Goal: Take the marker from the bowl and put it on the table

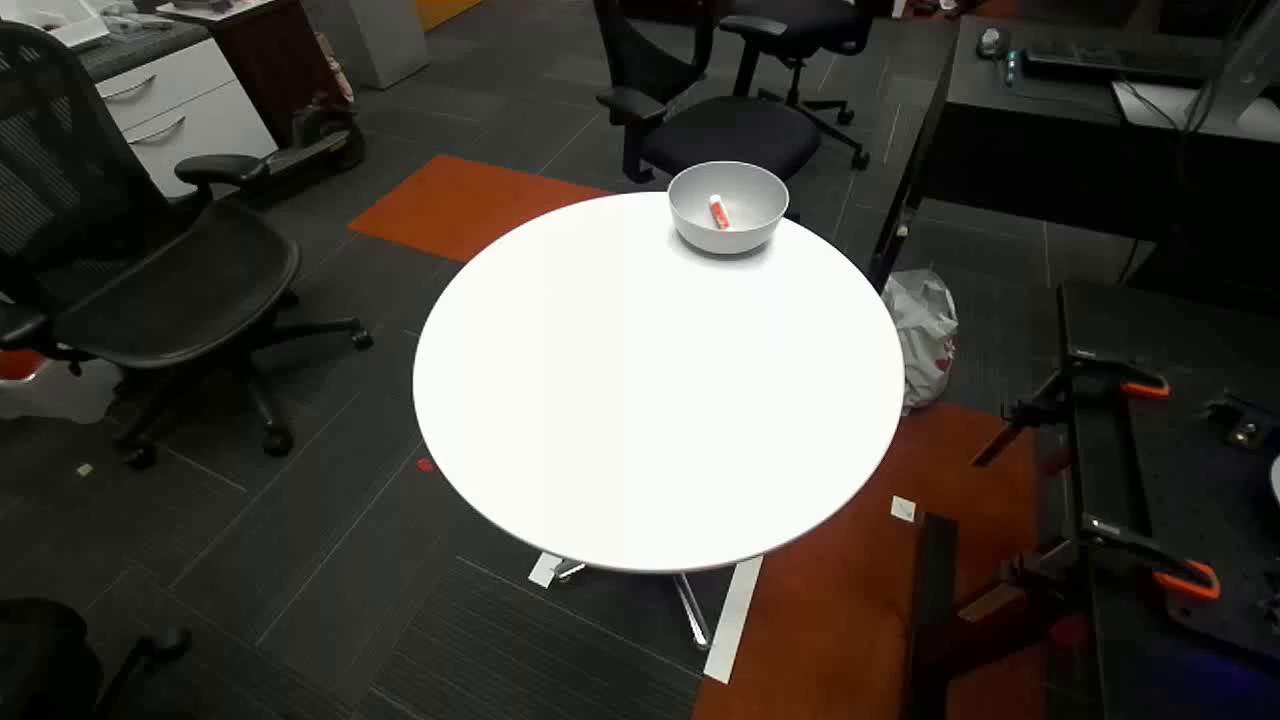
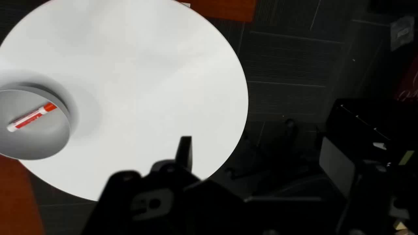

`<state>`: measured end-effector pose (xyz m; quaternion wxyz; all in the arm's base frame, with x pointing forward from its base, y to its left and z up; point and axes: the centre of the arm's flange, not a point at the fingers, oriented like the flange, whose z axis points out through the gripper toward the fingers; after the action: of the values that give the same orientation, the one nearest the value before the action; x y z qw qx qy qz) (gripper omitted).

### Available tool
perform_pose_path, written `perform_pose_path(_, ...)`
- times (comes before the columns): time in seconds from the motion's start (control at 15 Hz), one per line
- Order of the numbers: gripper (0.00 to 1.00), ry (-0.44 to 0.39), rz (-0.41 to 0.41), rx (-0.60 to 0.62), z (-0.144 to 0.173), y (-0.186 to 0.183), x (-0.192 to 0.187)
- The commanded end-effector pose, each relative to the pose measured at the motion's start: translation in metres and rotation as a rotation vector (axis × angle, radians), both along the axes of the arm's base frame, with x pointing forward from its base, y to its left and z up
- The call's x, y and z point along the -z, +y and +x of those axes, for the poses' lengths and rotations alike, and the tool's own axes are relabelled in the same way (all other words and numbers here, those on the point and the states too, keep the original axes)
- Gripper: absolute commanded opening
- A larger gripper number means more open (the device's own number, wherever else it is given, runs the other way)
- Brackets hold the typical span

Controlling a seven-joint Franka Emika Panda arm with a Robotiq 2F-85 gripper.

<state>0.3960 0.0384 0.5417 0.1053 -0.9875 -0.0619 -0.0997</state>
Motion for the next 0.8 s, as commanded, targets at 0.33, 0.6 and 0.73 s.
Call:
perform_pose_path(0.33,1.00,0.000,0.000,0.000,0.000,0.000,0.000)
perform_pose_path(0.6,1.00,-0.019,-0.012,0.091,0.014,-0.014,0.001)
perform_pose_path(0.73,1.00,-0.066,-0.012,0.214,0.032,-0.036,0.003)
